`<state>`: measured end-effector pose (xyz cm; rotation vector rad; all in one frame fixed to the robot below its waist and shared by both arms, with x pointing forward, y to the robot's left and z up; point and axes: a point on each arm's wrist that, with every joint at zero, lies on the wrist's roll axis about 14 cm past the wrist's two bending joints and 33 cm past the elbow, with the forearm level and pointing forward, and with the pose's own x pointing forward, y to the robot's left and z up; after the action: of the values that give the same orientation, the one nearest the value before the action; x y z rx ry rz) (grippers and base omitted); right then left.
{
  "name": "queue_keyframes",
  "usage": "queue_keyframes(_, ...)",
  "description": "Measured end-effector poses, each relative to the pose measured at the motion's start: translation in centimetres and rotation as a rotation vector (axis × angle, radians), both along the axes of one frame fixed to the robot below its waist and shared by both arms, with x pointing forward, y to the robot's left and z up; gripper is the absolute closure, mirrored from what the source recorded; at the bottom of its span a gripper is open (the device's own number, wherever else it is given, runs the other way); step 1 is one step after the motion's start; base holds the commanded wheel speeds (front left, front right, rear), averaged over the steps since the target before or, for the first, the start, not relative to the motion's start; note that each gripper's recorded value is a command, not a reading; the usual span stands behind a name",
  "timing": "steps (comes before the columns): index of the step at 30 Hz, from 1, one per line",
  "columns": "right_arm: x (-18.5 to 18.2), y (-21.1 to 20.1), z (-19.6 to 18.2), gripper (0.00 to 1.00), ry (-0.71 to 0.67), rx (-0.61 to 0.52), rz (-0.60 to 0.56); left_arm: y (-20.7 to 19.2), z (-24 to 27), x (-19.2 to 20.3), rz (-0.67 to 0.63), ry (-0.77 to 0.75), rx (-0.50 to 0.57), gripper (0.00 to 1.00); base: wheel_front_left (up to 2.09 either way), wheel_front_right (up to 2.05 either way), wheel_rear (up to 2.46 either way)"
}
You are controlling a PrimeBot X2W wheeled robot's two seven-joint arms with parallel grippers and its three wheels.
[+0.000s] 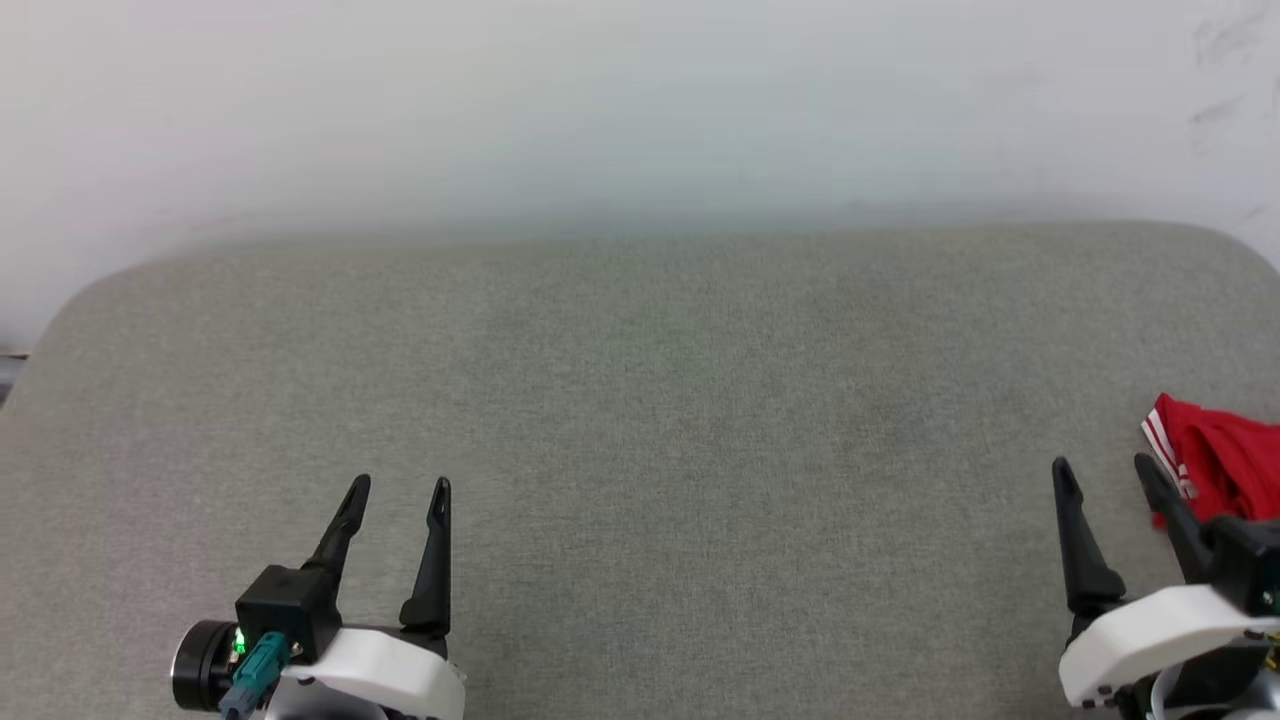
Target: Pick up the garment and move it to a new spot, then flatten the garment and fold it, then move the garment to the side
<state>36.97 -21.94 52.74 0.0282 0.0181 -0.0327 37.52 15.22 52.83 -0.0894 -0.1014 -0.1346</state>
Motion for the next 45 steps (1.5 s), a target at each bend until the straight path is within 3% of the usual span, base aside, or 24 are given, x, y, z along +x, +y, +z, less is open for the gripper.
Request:
queue_keyframes(12, -3.1, 1.8, 1.6, 0.0, -0.036, 0.02, 0.043, 0.5, -0.3, -1.4, 0.017, 0.003, 0.024, 0.0, 0.0, 0.0, 0.0)
queue_keyframes(38, -3.0, 2.5, 1.3, 0.0, -0.032, 0.048, 0.065, 1.1, -1.0, -1.5, 0.04, 0.02, 0.039, 0.0, 0.0, 0.0, 0.0)
queue_keyframes(39, -3.0, 2.5, 1.3, 1.0, -0.033, 0.049, 0.065, 1.1, -1.0, -1.5, 0.04, 0.02, 0.039, 1.0, 0.0, 0.0, 0.0)
queue_keyframes(45, -3.2, 2.5, -0.6, 1.0, 0.021, 0.084, 0.064, 1.0, -3.2, -2.2, 0.047, 0.097, 0.008, 1.0, 0.0, 0.0, 0.0)
